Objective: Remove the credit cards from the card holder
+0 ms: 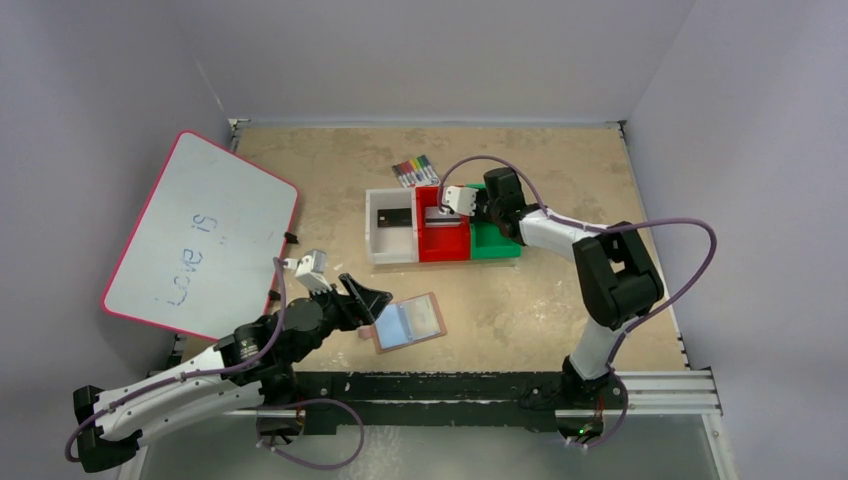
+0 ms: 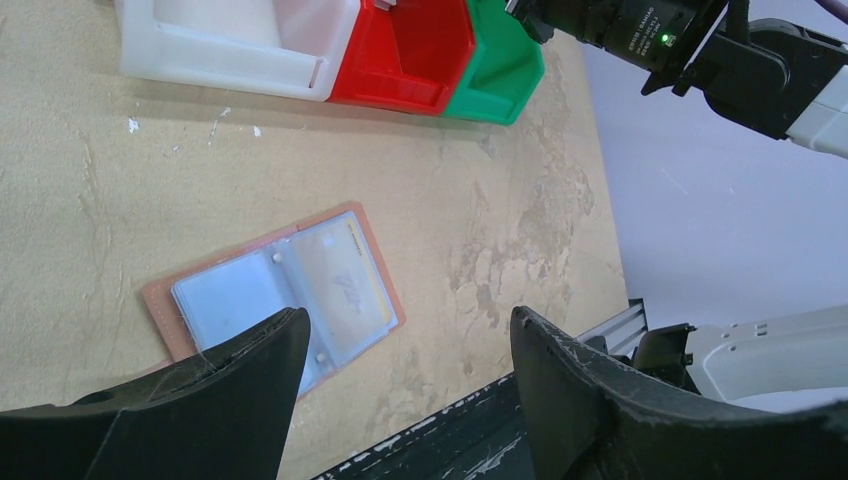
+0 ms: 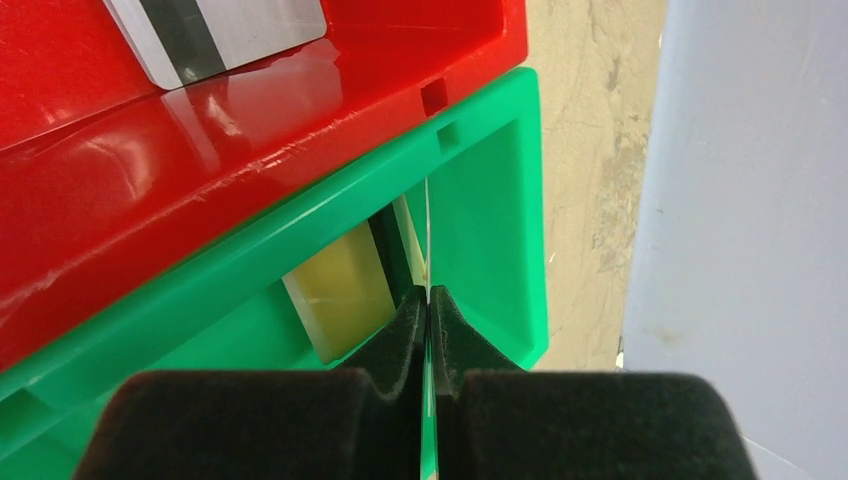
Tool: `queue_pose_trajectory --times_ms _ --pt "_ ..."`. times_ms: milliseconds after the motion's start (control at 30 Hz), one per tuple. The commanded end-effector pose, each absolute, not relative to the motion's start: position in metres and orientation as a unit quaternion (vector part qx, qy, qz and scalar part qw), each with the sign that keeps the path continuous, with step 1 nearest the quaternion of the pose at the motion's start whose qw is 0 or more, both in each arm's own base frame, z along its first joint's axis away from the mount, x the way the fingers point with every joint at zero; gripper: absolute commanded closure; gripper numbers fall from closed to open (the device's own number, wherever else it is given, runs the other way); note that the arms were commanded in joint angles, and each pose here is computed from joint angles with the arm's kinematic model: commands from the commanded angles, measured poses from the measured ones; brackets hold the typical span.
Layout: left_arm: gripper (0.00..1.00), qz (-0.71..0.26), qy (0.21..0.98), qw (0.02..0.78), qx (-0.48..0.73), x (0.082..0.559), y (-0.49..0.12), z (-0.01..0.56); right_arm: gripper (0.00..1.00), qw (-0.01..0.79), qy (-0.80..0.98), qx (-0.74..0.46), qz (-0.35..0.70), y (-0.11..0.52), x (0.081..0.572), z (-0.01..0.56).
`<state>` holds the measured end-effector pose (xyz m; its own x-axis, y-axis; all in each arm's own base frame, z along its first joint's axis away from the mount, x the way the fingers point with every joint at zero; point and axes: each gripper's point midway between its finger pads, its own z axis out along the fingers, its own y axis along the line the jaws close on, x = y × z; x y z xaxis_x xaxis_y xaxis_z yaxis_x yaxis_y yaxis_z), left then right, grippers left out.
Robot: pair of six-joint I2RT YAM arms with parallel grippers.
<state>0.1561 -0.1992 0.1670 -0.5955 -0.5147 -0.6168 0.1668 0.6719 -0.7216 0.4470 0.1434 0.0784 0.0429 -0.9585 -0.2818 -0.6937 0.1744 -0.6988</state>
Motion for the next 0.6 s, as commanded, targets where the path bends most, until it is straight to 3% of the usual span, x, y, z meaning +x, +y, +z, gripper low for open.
queue_pose_trajectory --times_ms 0,200,367,567 --pt "0.28 -0.4 0.789 0.452 -0.117 0.161 -0.197 0.189 0.98 0.398 0.653 -0.616 -0.189 0.147 0.464 0.096" --pt "0.28 -0.398 0.789 0.452 -0.12 0.161 -0.196 0.189 0.93 0.39 0.66 -0.616 -0.18 0.148 0.463 0.089" --pt "0.28 -0.398 0.789 0.451 -0.122 0.161 -0.195 0.189 0.81 0.385 0.661 -0.623 -0.166 0.15 0.457 0.088" --pt "0.28 -0.399 0.79 0.45 -0.121 0.16 -0.196 0.188 0.79 0.372 0.665 -0.63 -0.151 0.149 0.449 0.084"
